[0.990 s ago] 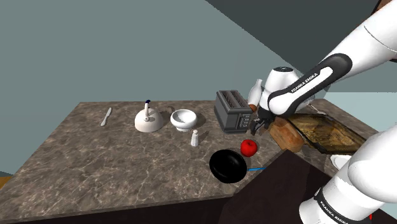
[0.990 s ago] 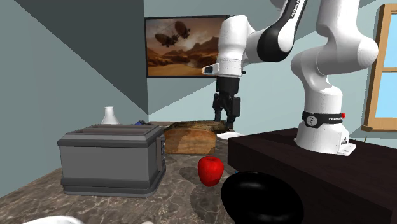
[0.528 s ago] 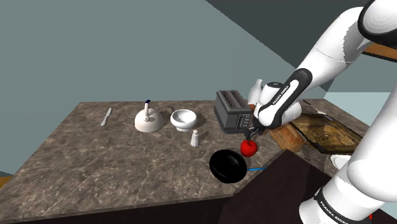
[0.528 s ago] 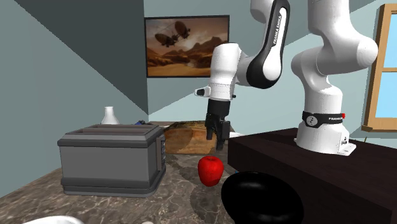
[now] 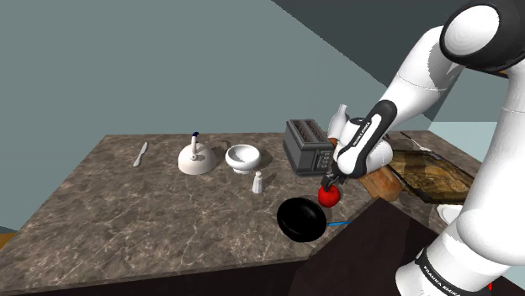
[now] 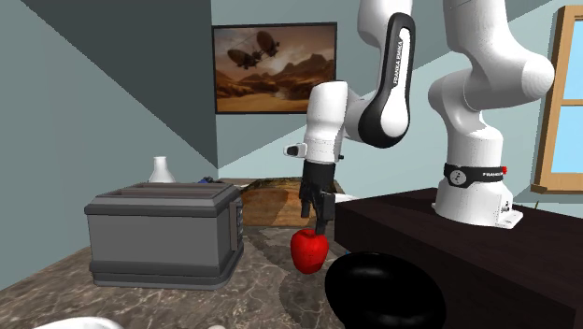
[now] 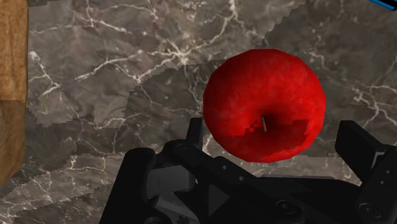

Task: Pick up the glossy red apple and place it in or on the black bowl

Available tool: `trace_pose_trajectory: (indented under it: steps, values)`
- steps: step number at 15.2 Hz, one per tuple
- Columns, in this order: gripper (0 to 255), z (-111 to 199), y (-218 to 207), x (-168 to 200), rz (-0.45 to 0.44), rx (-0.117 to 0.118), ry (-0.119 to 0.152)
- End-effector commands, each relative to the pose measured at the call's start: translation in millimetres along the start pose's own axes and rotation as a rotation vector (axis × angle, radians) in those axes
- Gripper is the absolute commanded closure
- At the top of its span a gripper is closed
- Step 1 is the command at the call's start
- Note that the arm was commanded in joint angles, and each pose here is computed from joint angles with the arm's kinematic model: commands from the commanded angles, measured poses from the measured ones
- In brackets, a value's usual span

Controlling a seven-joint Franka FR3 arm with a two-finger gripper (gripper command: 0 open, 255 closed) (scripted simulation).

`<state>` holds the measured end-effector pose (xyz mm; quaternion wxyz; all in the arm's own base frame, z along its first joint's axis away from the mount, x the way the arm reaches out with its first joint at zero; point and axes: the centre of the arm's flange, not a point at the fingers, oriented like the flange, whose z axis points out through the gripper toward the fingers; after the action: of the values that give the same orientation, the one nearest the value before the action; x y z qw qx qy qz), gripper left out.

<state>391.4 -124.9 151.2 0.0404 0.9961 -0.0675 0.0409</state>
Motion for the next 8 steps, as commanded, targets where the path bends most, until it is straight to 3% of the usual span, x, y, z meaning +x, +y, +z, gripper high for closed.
trace_pose_trajectory:
  steps: [1,5,6,8]
  values:
    - [0,1.3,-0.4,-0.5,0.0,0.0,0.0]
    - [0,1.2,-0.4,-0.5,0.0,0.0,0.0]
    - [255,1.2,-0.4,-0.5,0.0,0.0,0.0]
    - [255,1.2,-0.4,-0.5,0.0,0.0,0.0]
